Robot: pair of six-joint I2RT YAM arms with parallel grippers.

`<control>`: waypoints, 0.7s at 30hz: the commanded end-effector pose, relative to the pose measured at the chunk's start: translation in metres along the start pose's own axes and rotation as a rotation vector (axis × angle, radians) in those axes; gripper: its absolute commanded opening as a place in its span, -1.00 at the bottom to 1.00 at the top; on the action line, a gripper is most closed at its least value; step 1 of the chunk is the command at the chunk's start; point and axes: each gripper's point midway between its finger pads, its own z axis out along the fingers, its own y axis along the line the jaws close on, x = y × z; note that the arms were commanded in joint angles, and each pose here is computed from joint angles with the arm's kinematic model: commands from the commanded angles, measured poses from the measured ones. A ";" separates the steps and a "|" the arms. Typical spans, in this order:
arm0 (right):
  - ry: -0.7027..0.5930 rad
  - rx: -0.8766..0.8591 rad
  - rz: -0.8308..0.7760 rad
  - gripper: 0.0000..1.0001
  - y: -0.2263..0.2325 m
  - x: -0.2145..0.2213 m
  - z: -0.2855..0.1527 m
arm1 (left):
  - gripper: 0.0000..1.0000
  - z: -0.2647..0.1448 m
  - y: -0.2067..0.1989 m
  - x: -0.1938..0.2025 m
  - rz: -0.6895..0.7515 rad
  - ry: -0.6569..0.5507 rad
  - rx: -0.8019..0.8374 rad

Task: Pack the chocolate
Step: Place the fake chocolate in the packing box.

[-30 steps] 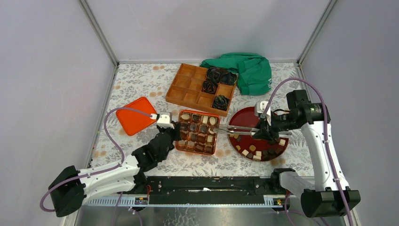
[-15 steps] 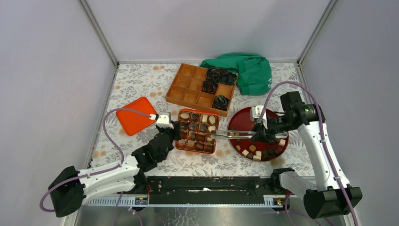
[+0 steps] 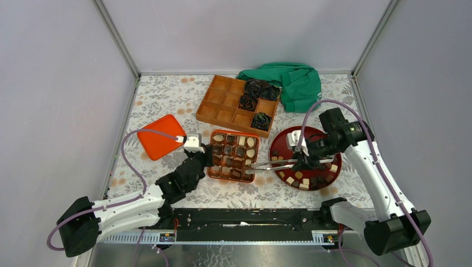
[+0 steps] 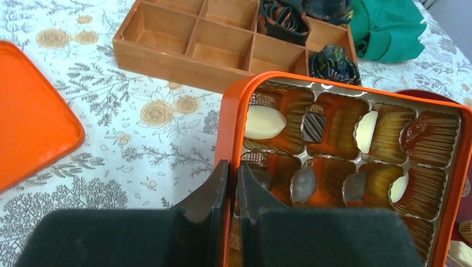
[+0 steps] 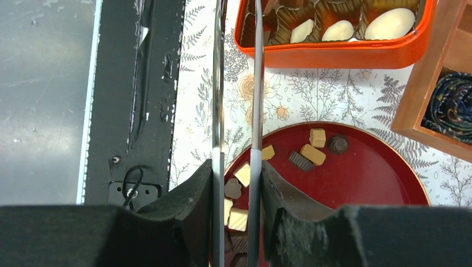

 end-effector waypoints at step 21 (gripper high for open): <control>0.200 -0.094 -0.152 -1.00 -0.038 -0.033 0.062 | -1.00 0.004 -0.018 -0.012 -0.327 0.075 -0.098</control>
